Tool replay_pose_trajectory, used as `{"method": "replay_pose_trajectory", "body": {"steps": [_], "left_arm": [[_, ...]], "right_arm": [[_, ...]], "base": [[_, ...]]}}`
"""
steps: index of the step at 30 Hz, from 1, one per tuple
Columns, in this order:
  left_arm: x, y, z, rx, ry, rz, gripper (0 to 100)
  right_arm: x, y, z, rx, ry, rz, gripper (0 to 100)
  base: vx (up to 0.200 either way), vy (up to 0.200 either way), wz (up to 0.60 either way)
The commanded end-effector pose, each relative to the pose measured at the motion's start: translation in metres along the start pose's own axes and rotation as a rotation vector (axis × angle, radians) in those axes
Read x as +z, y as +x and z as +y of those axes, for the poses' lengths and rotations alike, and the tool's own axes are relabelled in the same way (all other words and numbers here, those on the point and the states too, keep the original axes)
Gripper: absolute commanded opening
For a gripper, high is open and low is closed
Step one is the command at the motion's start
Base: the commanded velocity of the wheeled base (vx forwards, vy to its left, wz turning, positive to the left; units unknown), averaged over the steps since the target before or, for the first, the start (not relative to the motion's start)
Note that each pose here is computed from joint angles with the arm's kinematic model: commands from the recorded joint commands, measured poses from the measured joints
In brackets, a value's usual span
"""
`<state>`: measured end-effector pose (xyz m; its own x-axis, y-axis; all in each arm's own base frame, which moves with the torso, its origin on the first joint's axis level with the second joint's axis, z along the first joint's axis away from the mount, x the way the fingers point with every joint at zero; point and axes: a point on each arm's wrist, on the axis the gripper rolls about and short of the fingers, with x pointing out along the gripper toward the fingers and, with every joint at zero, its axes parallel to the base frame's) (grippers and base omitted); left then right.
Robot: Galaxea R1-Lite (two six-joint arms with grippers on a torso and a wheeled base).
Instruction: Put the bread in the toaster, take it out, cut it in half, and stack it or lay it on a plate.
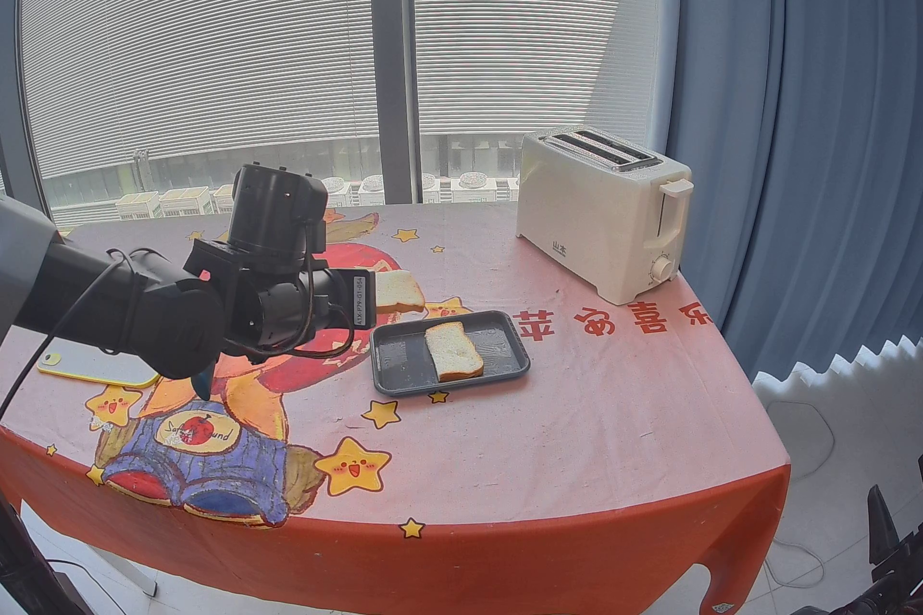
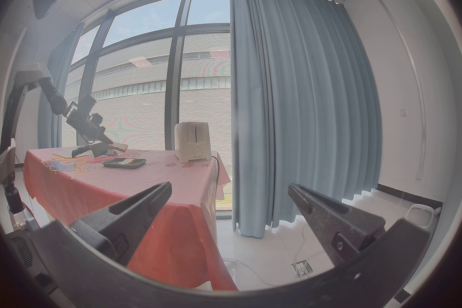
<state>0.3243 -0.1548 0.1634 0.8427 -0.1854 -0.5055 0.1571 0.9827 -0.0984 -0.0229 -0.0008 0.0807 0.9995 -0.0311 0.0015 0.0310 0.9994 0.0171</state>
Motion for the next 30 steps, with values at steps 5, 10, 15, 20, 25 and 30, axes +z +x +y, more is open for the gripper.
{"method": "replay_pose_trajectory", "body": {"steps": [5, 10, 15, 20, 25, 30], "left_arm": [[-0.005, -0.015, -0.024, -0.073, 0.034, -0.003, 0], [-0.013, -0.007, -0.033, -0.084, 0.049, 0.02, 0], [-0.016, 0.004, -0.037, -0.089, 0.033, 0.016, 0], [-0.022, 0.008, -0.042, -0.099, 0.034, 0.025, 0], [-0.028, 0.01, -0.049, -0.111, 0.047, 0.04, 0], [-0.032, 0.013, -0.049, -0.107, 0.047, 0.054, 100]], "right_arm": [[-0.005, 0.0, 0.0, 0.0, 0.0, 0.0, 100], [-0.005, 0.0, 0.0, 0.0, 0.0, 0.0, 100], [-0.005, 0.0, 0.0, 0.0, 0.0, 0.0, 100], [-0.005, 0.0, 0.0, 0.0, 0.0, 0.0, 100], [-0.005, 0.0, 0.0, 0.0, 0.0, 0.0, 100], [-0.005, 0.0, 0.0, 0.0, 0.0, 0.0, 100]], "base": [[0.0, 0.0, 0.0], [0.0, 0.0, 0.0], [0.0, 0.0, 0.0], [0.0, 0.0, 0.0], [0.0, 0.0, 0.0], [0.0, 0.0, 0.0]]}}
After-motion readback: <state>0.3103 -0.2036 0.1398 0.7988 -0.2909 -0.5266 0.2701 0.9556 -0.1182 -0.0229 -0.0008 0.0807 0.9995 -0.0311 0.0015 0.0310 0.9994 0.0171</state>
